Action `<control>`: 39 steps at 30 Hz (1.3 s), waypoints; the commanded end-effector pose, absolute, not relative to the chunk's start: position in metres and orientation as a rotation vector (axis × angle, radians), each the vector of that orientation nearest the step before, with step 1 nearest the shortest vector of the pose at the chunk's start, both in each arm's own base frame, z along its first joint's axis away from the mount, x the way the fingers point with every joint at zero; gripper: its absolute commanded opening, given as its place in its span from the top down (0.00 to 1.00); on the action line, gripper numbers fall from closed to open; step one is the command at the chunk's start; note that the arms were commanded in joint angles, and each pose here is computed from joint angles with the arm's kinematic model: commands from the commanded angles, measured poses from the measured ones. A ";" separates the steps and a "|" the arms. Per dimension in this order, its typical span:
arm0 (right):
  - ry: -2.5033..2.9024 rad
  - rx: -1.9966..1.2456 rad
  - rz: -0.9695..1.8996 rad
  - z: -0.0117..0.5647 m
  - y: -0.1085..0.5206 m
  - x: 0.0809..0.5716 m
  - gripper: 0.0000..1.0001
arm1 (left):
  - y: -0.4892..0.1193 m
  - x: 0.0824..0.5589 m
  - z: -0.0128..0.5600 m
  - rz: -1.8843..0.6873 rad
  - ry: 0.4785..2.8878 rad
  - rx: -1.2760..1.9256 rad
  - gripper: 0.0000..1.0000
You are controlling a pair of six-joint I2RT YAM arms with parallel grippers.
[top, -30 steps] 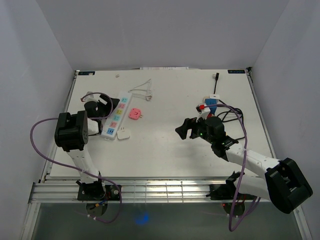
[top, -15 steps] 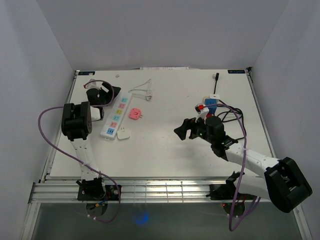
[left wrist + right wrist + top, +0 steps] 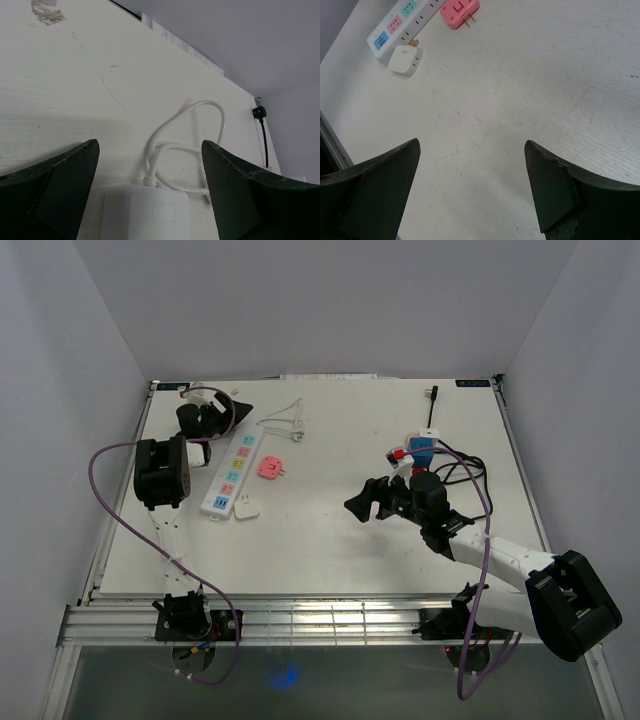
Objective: Insert the plug
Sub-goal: Move the socket to the center of the board.
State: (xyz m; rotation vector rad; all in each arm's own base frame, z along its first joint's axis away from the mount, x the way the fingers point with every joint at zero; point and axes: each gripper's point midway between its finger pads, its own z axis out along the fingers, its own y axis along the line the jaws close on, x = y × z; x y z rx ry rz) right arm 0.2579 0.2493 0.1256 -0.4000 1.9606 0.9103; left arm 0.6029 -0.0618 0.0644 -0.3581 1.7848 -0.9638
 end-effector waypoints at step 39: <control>1.895 -0.417 0.863 0.143 0.252 0.272 0.10 | -0.203 0.428 0.042 -1.038 1.948 -0.416 0.05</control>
